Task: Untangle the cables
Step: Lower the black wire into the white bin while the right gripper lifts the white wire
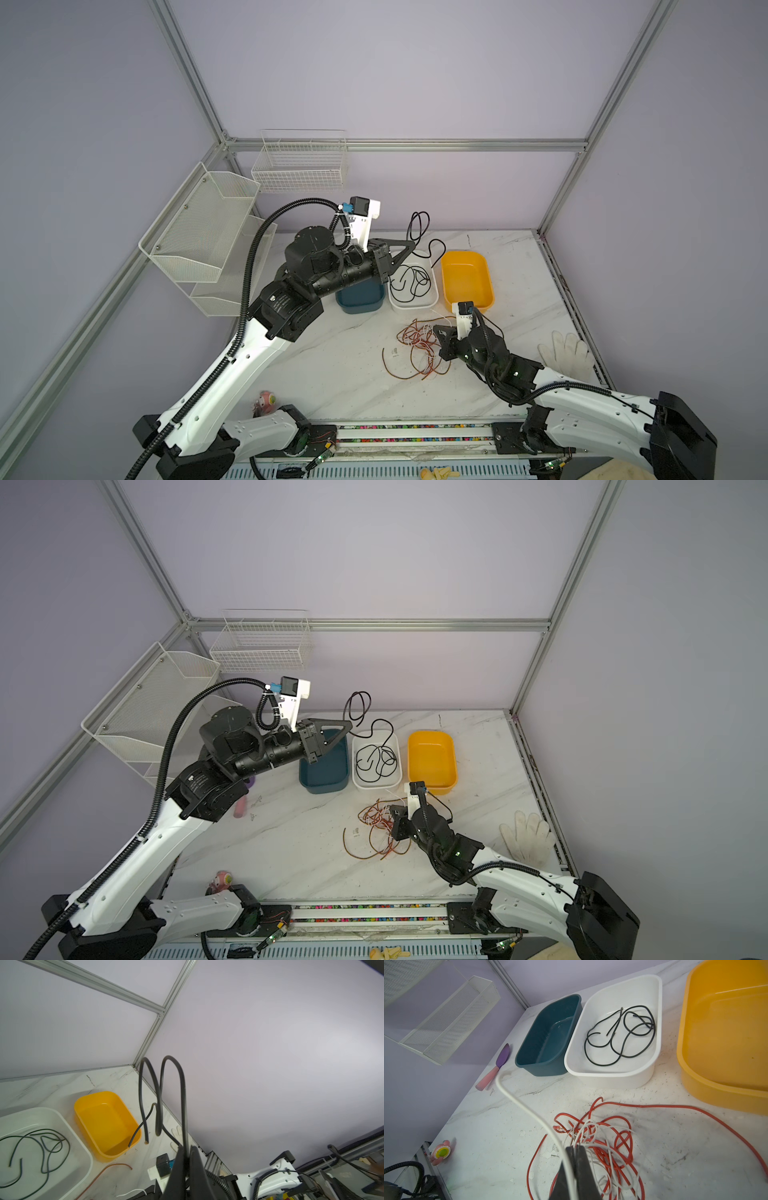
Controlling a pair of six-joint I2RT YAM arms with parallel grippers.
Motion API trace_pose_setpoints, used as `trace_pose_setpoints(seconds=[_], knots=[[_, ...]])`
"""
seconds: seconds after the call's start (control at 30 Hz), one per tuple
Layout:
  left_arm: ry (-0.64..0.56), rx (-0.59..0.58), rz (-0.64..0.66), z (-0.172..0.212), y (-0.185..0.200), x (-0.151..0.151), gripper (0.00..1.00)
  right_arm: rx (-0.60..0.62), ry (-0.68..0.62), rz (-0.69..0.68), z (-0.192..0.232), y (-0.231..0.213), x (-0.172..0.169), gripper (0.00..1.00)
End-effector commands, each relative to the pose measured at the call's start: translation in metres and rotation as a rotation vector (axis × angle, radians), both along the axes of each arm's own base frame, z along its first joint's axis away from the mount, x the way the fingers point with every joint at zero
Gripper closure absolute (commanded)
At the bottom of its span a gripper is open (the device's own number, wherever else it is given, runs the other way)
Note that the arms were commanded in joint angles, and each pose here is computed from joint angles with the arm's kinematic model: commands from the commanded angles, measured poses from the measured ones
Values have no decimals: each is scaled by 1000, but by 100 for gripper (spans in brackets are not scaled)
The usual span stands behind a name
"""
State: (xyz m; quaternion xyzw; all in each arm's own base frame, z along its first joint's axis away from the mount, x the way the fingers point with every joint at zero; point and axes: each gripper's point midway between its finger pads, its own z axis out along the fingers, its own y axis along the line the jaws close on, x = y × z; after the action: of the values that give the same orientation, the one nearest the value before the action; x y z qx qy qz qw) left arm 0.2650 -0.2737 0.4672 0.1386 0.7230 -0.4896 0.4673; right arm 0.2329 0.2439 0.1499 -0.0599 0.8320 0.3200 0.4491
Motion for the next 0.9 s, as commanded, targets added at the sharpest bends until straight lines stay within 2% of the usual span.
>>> trace_pose_setpoints(seconds=[0.0, 0.23, 0.43, 0.87], knots=[[28, 119, 58, -46, 0, 26, 100, 8, 31, -22, -10, -4, -2, 99], [91, 281, 125, -115, -9, 69, 100, 16, 43, -36, -16, -11, -7, 99], [174, 414, 134, -183, -25, 102, 100, 9, 41, -49, -16, -17, -9, 99], [301, 563, 113, -278, -36, 139, 100, 10, 39, -61, -15, -22, -10, 99]])
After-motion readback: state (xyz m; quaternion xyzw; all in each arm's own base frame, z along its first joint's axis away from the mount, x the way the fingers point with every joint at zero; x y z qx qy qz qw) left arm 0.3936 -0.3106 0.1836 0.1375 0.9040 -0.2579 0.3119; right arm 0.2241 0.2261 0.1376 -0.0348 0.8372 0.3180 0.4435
